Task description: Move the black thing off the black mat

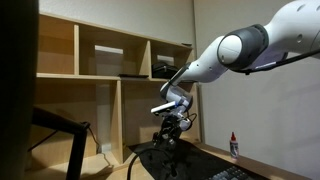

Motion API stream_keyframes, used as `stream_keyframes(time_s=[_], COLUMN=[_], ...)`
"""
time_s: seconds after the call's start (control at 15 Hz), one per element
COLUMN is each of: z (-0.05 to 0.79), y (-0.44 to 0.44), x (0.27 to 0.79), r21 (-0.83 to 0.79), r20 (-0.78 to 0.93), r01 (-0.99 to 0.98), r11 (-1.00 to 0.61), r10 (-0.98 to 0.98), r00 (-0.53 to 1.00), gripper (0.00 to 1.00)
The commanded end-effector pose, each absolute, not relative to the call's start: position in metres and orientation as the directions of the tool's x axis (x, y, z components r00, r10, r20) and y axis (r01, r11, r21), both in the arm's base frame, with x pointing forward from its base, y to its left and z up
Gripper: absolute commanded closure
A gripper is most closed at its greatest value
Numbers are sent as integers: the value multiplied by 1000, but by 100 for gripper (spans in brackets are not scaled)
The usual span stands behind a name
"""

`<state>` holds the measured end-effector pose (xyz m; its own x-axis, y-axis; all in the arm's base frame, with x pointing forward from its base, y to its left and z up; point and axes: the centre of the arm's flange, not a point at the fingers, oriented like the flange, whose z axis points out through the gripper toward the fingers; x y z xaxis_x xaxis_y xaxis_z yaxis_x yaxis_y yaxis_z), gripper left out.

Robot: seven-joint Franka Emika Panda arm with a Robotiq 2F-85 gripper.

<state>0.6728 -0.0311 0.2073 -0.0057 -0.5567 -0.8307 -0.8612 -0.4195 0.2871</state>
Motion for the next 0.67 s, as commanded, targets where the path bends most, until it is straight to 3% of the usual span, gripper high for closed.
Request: stream_keyframes(time_s=[0.0,0.13,0.6], z=[208,207,199], y=[-31,-30,-42], x=[674,665,660], r21=[307,338,396], r20=[-783,-745,-700], r01=[-853,-831,-790], r11=[-422,-441,-468], r10=[-621,-666,-711], r00=[25,50,70], gripper=[8,0,0])
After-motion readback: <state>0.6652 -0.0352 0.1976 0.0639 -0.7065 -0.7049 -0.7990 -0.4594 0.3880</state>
